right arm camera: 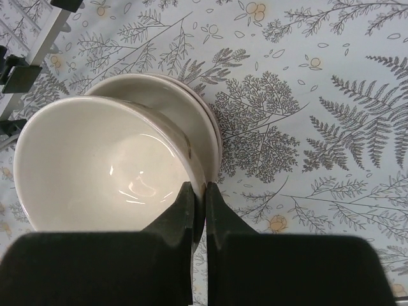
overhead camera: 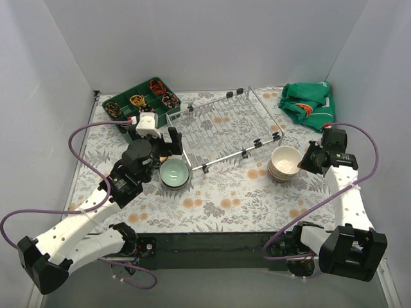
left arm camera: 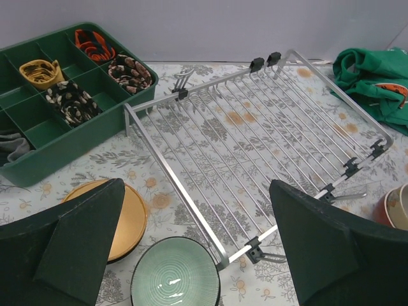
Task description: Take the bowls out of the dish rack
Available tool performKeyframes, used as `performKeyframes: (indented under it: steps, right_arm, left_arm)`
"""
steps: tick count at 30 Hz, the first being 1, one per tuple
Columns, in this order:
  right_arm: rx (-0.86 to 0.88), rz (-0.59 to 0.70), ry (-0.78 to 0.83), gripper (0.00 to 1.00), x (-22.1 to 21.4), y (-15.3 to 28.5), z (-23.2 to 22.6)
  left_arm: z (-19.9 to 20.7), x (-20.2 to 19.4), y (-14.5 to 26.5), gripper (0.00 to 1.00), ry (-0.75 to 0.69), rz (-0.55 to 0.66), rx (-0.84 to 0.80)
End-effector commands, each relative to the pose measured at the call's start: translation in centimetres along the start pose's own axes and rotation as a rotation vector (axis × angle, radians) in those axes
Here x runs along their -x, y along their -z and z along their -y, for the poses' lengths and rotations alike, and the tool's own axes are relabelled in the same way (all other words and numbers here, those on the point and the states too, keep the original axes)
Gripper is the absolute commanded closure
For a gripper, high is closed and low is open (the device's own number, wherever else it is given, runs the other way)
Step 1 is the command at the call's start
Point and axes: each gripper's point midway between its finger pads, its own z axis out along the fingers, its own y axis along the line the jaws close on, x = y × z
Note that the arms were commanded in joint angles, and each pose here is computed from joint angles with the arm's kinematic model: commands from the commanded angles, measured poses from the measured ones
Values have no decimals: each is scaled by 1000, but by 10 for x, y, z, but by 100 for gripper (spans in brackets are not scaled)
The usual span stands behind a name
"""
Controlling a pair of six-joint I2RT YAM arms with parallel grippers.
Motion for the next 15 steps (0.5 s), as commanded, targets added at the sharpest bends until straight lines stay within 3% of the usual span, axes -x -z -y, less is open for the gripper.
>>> performKeyframes:
  steps: [1,8,9,12,13,15]
  right_arm:
    - [122,169,-77,99,34,-3,-17]
    - [104,152,-94,99,20,-21,-9]
    - [98,153,-96,95,19,-22,-7]
    - [102,147,-96,63,13,-23,-7]
    - [104,152,-93,47,13,-21,-7]
    - [109,170,-95,34,14,-17,-8]
  left_arm:
    - [-20,11,1,2,13,56,69]
    - [-39,16,-3,2,52,74,108]
    - [-43,18,-3,2,61,78,111]
    - [-47,20,-4,2,73,84,122]
    - [-50,20,-3,2,73,85,133]
    - [-53,22,-2,2,75,93,140]
